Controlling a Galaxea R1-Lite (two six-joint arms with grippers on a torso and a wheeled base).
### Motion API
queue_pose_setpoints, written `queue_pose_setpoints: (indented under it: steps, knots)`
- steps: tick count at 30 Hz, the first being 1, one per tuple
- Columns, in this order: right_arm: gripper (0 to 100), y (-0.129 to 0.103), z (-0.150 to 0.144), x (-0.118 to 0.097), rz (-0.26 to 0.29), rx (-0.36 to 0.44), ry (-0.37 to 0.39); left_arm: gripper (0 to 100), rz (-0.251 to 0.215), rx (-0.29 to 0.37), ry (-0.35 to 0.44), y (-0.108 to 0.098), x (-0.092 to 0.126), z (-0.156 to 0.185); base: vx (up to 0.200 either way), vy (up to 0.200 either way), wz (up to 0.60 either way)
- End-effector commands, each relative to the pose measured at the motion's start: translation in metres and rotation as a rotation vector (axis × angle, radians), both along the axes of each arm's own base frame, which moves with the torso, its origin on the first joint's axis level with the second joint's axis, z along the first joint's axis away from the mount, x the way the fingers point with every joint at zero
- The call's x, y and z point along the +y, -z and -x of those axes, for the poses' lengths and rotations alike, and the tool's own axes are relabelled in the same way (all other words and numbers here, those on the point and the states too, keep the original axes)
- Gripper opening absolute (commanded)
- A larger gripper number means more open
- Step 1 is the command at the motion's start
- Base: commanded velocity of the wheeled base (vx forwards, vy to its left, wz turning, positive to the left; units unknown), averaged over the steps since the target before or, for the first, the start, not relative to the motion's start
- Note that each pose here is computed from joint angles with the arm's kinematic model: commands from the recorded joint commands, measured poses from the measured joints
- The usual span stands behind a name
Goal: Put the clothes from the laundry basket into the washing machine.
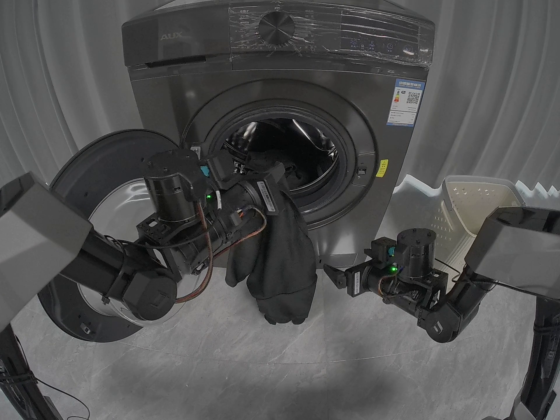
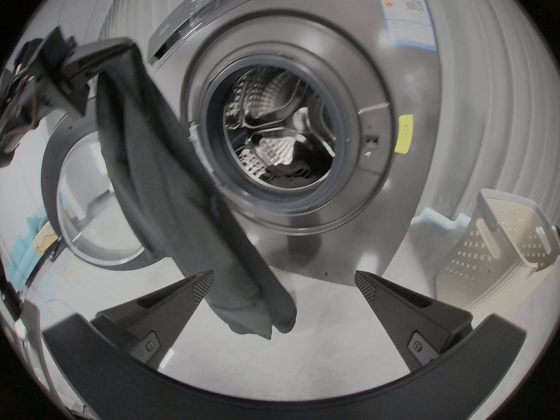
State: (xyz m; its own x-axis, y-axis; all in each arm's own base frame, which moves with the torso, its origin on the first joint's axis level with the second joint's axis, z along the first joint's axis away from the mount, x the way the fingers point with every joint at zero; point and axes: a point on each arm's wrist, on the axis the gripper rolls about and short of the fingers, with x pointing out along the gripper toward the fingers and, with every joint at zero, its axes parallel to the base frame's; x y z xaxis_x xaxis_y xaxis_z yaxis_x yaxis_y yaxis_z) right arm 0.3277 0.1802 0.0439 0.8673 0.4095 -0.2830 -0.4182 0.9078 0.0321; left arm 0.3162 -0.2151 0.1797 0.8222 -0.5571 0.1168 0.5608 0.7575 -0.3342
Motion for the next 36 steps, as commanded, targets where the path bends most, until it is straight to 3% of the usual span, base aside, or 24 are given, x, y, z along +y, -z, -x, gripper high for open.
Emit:
queue_pose_setpoints:
  steps: [1, 4, 20, 25, 36]
  knots:
    - [100, 0.018, 0.012, 0.000, 0.023, 0.040, -0.062, 0, 0.007, -0.009, -0.009, -0.003, 0.004, -0.001, 0.000, 0.000, 0.00]
    - [100, 0.023, 0.011, 0.003, -0.005, 0.011, -0.111, 0, 0.008, -0.011, -0.006, -0.003, 0.004, -0.001, 0.000, 0.000, 0.00]
    - [100, 0.027, -0.021, 0.018, -0.079, -0.062, -0.197, 0, 0.010, -0.013, 0.006, -0.005, 0.002, 0.002, 0.000, 0.000, 0.00]
    - [100, 0.034, -0.037, 0.019, -0.088, -0.077, -0.195, 0, 0.011, -0.014, 0.006, -0.005, 0.002, 0.002, 0.000, 0.000, 0.00]
    - [100, 0.036, -0.049, 0.032, -0.122, -0.117, -0.279, 0, 0.011, -0.014, 0.009, -0.005, 0.001, 0.003, 0.000, 0.000, 0.00]
